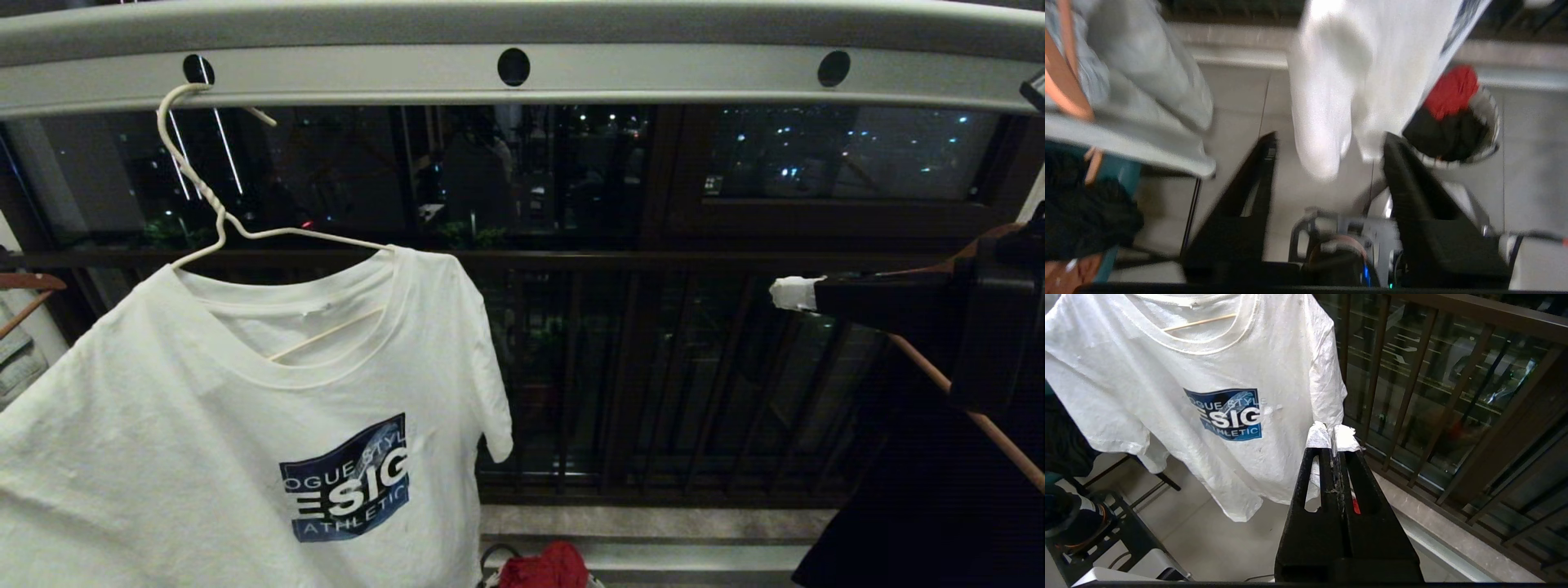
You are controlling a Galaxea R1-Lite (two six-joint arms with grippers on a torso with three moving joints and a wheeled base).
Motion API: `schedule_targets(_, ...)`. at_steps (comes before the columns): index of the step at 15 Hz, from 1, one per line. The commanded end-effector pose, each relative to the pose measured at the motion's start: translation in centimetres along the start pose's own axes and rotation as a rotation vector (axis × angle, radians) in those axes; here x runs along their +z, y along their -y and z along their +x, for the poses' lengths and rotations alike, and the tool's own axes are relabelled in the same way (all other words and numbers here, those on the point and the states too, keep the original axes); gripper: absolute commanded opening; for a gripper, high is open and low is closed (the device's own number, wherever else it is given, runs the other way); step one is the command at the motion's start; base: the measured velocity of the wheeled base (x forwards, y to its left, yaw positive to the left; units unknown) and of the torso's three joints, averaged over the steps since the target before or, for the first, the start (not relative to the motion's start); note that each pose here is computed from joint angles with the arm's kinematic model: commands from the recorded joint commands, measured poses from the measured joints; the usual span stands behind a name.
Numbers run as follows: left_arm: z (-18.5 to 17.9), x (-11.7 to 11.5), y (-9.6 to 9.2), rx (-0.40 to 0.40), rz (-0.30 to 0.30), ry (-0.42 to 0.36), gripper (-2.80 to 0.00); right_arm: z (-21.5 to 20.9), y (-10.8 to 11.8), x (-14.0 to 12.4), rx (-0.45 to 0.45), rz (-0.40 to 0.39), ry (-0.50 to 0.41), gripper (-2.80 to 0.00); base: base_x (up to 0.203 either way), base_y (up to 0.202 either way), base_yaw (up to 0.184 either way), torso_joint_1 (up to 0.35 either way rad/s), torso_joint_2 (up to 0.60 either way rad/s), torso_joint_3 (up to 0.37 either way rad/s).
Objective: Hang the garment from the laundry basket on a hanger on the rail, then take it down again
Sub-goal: Take the clothes off the clothes rack
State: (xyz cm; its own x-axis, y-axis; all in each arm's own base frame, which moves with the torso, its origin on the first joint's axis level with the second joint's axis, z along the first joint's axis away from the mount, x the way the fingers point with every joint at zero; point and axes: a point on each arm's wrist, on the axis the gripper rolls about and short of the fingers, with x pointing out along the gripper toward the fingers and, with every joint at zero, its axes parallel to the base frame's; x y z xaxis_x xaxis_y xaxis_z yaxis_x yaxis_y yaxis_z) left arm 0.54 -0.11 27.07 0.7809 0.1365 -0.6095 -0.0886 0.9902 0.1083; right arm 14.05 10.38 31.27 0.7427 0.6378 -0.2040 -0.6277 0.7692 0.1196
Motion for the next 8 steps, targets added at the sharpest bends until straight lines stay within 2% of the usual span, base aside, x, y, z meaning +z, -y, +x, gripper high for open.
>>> schedule_targets(1,1.0,-0.8,0.1,-0.003,0.01,-0.034,0.0,0.3,0.0,-0.1,0.0,0.001,-0.01,-2.8,0.0,0.0,0.0,0.0,0.0,0.0)
schedule_targets(5,3.6,-1.2,-0.4,0.112,0.051,-0.011,0.0,0.3,0.0,-0.2,0.0,0.0,-0.014,-2.8,0.0,0.0,0.0,0.0,0.0,0.0)
schedule_targets(8,4.8,-1.6,-0.5,0.127,0.055,0.006,0.0,0.5,0.1,-0.3,-0.001,0.001,-0.019,-2.8,0.0,0.0,0.0,0.0,0.0,0.0)
